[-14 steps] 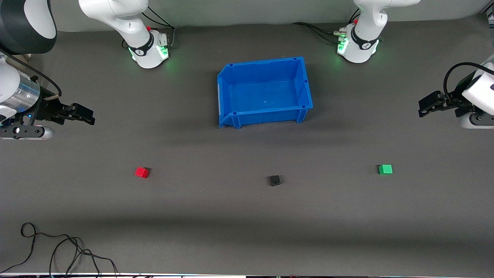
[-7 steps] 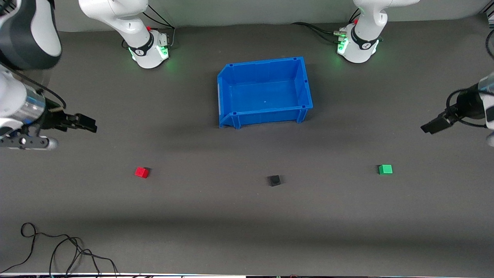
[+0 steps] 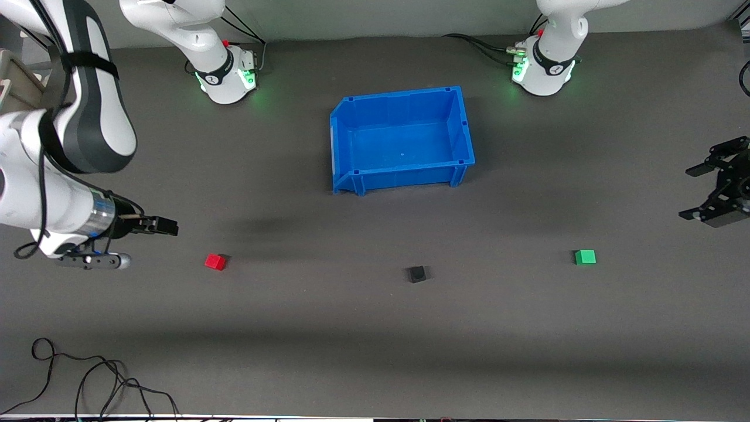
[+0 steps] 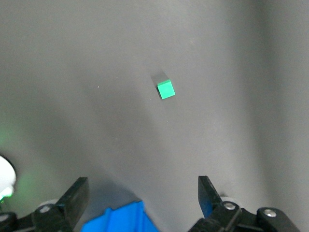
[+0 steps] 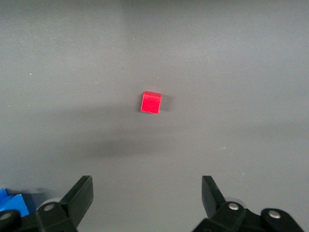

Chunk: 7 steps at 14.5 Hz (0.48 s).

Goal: Attach green and red cubes to black cube
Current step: 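Reach the right gripper to the red cube while the left gripper reaches the green cube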

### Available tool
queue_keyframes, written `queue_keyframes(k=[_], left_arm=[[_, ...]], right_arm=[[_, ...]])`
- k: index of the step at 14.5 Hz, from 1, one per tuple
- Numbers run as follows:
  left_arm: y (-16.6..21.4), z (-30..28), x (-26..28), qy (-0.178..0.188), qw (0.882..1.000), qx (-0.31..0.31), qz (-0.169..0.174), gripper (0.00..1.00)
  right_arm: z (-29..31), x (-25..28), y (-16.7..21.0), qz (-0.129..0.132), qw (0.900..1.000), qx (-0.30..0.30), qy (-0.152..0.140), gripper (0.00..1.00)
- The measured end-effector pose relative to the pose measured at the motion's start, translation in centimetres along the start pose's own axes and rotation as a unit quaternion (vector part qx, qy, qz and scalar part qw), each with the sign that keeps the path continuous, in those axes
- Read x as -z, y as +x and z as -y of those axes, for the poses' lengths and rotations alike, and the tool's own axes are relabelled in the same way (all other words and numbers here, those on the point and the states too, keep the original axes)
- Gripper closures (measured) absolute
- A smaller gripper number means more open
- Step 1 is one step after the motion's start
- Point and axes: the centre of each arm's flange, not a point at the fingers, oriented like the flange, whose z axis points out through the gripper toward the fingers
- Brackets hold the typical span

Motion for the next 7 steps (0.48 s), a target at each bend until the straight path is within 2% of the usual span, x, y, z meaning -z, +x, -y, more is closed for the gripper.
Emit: queue_keyframes(k=[2,4,6,7], left_arm=[[0.9,-0.1,-0.4,-0.007,0.997,0.079,0.006,0.00],[1.9,-0.4,-1.6,-0.002,0.992,0.128,0.016,0.00],[3.0,-0.9,-3.6,-0.010,0.986,0.160,0.033,0.00],[3.9,-1.0,-5.2,-0.022,0.983,0.177,0.043,0.00]], right_arm=[[-0.4,-0.6,0.4,0.003,1.000,-0.012,0.005,0.00],[-0.9,-0.7,0.5,0.004,0.998,-0.065,0.009,0.00],[-1.3,-0.8,0.5,0.006,0.988,-0.155,0.010,0.00],[-1.3,-0.8,0.5,0.007,0.977,-0.211,0.010,0.00]])
